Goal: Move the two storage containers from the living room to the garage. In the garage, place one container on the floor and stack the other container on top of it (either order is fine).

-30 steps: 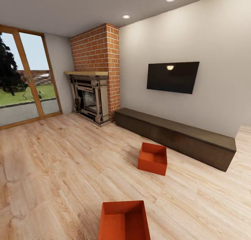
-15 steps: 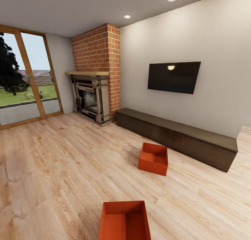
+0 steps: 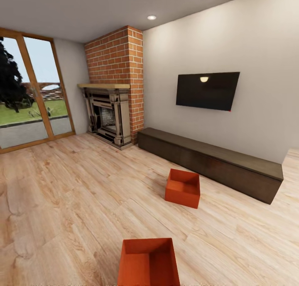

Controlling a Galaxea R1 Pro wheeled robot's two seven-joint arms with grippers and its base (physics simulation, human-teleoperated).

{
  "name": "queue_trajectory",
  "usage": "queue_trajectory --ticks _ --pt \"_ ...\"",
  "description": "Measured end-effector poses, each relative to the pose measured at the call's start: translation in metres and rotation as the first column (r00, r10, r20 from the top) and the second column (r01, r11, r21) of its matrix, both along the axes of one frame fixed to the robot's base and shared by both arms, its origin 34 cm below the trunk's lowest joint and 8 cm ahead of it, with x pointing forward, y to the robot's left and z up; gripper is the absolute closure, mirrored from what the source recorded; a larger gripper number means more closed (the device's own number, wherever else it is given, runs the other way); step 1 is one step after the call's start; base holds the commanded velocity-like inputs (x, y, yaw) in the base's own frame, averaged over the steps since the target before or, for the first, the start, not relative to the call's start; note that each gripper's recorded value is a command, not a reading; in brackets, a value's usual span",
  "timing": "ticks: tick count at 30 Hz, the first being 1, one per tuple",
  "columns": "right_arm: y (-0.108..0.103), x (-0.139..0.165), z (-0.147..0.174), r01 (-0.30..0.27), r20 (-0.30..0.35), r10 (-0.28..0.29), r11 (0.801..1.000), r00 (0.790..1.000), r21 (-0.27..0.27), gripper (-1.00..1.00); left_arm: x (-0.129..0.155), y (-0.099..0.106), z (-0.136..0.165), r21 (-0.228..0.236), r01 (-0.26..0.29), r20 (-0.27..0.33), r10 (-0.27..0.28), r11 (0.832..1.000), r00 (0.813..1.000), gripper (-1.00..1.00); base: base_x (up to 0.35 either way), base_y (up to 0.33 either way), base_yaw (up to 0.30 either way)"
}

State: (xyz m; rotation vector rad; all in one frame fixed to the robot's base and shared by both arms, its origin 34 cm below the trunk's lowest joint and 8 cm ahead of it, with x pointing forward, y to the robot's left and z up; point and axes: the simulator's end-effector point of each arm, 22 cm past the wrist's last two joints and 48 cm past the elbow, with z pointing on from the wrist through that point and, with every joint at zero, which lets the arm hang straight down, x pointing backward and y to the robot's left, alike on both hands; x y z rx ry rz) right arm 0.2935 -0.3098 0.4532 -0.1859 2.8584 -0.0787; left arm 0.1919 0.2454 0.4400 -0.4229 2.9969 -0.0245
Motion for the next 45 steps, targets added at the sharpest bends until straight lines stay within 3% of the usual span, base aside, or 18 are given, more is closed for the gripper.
queue_trajectory --ticks 45 --pt "-0.002 -0.028 -0.010 -0.002 -0.075 0.002 1.000 0.997 -0.002 -1.00 -0.032 0.003 -0.003 0.004 0.011 -0.081 -0.011 1.000 0.997 -1.00 0.000 0.000 0.000"
